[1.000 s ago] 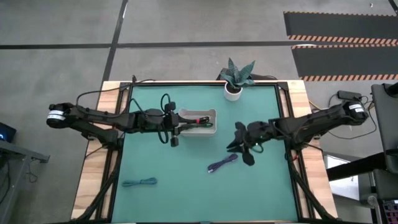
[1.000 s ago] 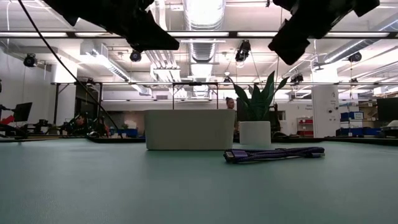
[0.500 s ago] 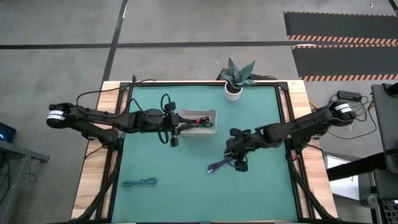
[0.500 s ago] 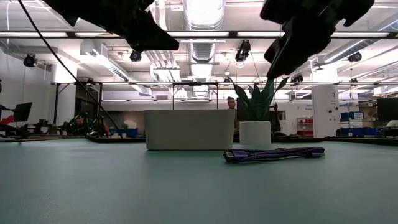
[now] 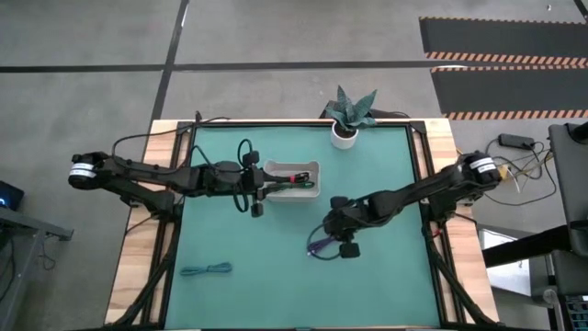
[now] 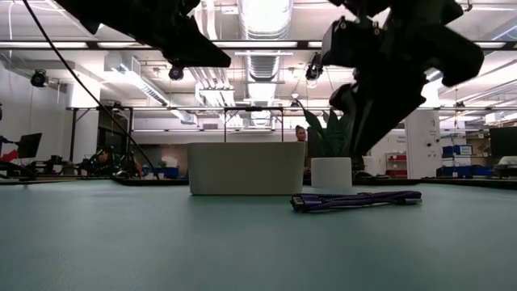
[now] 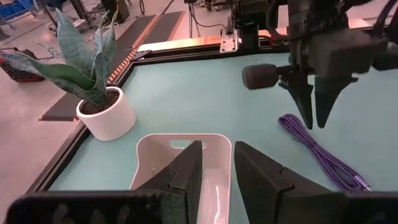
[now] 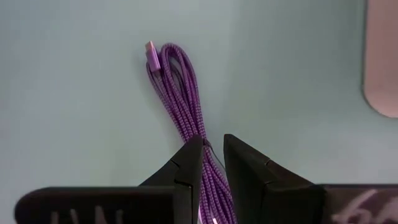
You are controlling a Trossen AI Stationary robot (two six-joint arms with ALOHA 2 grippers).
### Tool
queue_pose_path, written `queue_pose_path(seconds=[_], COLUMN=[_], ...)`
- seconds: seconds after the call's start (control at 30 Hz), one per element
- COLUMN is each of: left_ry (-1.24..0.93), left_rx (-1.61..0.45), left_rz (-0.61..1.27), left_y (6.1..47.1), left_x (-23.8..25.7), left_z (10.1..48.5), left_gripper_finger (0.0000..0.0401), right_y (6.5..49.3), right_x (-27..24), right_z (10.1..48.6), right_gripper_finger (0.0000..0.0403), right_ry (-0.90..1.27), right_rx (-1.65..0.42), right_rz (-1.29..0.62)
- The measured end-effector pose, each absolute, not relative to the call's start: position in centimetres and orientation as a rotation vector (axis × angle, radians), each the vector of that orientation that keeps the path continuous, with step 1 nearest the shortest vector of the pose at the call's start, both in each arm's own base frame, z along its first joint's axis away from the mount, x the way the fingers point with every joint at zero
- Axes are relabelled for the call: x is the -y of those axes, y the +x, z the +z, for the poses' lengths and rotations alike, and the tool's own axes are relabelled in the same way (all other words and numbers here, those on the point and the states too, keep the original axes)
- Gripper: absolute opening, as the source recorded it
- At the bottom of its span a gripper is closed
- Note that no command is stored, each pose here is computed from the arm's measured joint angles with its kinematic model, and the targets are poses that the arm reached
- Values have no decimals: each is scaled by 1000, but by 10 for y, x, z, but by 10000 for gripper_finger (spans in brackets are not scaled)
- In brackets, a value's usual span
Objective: Pick and place USB-C Cables
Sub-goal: Put the purple charger cable into the white bin
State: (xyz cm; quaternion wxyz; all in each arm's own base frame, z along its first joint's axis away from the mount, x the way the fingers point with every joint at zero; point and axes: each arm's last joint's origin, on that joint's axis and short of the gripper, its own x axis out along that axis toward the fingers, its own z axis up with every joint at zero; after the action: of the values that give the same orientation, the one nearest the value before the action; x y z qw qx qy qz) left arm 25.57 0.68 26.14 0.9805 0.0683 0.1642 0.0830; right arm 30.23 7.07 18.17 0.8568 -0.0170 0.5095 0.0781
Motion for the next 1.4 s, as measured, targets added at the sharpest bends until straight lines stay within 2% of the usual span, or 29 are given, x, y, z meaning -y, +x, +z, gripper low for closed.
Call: queue_pose_path(seconds=[0.2,0.5,0.67,0.97,1.2,1.4], left_ry=[137,136,137,137,137,137], left_rx=[-332,-342,-357,-355,-356,-357], left_rz=[166,166,165,165,165,166], left_y=[256,255,255,255,255,255], left_x=[-7,-7,-7,-7,-7,-7], left_z=[261,260,259,259,259,259], left_gripper_finger=[80,80,80,80,80,80], right_y=[312,317,315,321,324,325], right_x=[-73,-74,-74,-79,-77,-76], right_z=[172,177,166,134,133,133], right_gripper_finger=[66,172,199,179,152,111], right_ry=[-66,-103,-104,-35,-36,-39], right_rx=[-1100,-1121,-1162,-1227,-1196,-1191], right_rz=[178,189,197,308,328,323])
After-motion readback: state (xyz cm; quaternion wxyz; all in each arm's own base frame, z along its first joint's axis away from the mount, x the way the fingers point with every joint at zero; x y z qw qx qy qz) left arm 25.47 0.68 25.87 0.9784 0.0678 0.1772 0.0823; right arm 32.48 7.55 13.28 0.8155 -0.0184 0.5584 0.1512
